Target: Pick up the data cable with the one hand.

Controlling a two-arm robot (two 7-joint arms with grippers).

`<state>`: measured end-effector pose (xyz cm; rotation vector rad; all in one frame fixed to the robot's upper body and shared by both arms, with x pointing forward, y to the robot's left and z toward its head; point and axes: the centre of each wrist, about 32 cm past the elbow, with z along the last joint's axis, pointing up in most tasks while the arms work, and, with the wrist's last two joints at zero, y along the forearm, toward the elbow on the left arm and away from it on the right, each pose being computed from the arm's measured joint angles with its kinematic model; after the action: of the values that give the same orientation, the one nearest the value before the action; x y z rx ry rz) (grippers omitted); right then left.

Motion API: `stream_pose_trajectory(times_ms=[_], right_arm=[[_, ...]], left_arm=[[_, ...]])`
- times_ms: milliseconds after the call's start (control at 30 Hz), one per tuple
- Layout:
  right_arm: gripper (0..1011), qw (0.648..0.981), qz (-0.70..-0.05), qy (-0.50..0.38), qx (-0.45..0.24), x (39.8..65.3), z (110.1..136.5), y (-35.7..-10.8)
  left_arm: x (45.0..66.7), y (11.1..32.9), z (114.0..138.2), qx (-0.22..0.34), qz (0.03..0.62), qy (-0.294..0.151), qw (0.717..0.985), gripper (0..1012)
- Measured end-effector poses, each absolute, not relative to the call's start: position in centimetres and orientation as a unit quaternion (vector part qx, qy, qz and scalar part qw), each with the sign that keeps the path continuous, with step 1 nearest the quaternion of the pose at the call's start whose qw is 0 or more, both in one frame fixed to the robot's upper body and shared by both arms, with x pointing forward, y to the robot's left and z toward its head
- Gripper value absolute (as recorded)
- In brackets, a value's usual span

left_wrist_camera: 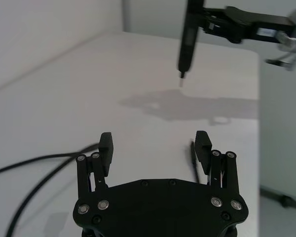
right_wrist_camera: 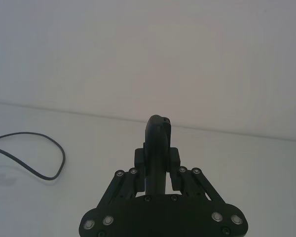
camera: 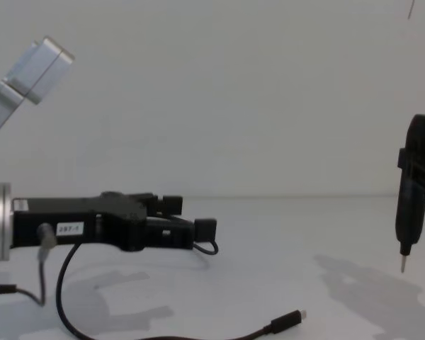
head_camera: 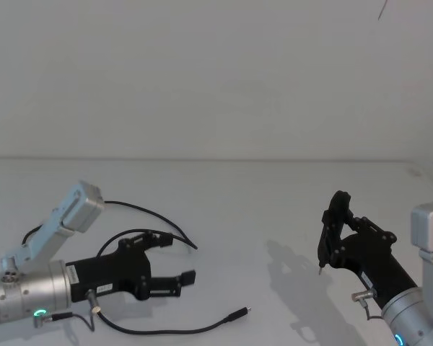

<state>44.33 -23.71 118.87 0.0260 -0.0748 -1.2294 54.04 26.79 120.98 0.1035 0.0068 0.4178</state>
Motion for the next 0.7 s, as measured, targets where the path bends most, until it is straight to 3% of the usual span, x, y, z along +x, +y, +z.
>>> stream_pose_trajectory(times_ms=[367,700], right_arm=[[279,0.816,-0.577,-0.035,0.012,44.3,118.9,-23.7],[279,0.816,-0.577,-0.035,0.012,44.3,118.9,-23.7]], left_arm=[[55.0,28.5,120.5,0.074,0.126,0.047,0.988,1001],[55.4,29.2,120.2,0.085,0.095,0.064,0.99,1001]])
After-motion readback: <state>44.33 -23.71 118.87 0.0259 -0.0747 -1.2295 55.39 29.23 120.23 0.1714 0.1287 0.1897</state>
